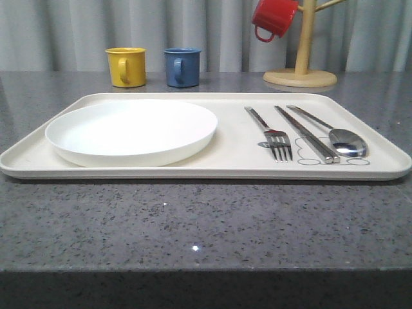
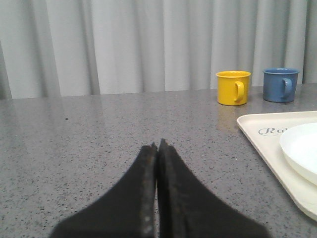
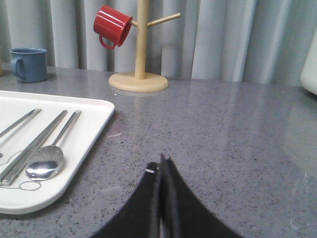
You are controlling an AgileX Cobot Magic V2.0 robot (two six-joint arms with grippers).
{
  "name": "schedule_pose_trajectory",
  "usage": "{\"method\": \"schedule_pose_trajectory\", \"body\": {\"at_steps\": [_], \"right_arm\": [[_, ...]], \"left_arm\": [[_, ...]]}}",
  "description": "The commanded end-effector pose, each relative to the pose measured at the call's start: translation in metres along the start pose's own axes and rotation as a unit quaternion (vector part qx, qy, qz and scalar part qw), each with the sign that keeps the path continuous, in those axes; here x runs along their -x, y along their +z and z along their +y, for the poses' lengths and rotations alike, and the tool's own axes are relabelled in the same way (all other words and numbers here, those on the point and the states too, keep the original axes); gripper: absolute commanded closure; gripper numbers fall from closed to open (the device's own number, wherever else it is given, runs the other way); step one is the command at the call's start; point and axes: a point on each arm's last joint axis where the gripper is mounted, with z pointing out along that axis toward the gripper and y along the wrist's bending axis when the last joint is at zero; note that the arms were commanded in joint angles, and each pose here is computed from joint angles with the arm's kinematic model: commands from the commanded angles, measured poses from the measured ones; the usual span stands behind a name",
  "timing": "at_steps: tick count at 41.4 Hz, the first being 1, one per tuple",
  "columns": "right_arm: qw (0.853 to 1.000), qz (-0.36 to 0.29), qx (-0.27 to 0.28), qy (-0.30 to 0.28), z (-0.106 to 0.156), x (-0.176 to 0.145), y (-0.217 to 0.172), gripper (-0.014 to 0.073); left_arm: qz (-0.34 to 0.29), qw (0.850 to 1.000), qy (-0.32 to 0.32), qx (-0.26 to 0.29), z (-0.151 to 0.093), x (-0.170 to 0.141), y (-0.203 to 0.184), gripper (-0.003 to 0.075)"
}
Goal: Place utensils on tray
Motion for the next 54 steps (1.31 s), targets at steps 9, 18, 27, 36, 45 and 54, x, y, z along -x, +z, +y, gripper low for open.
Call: {"method": "schedule_pose_trajectory", "body": {"at_steps": [9, 18, 27, 36, 45, 54], "right_arm": [[0.997, -0.066, 0.000, 0.047, -0.0006, 0.0115, -0.0021, 0.0666], [0.996, -0.072, 0.003, 0.044, 0.0000, 0.0126, -0.0023, 0.0666], [0.997, -0.072, 0.002, 0.032, -0.0001, 0.0127, -0.0023, 0.0666], [0.997, -0.073, -0.001, 0.023, -0.0005, 0.0128, -0.0023, 0.0666], [0.997, -0.073, -0.001, 0.023, -0.0005, 0.0128, -0.0023, 0.0666], [0.997, -0.073, -0.001, 0.023, -0.0005, 0.0128, -0.0023, 0.0666]], "left_arm": [[-0.053, 0.999, -0.005, 0.004, 0.0010, 0.0098, -0.0024, 0.0738], [-0.053, 0.999, -0.005, 0.004, 0.0010, 0.0098, -0.0024, 0.0738], [-0.053, 0.999, -0.005, 0.004, 0.0010, 0.0098, -0.0024, 0.0738], [-0.053, 0.999, -0.005, 0.004, 0.0010, 0.0098, -0.0024, 0.0738], [-0.053, 0.999, -0.005, 0.004, 0.0010, 0.0098, -0.0024, 0.0738], [-0.053, 0.999, -0.005, 0.004, 0.0010, 0.0098, -0.0024, 0.0738]]}}
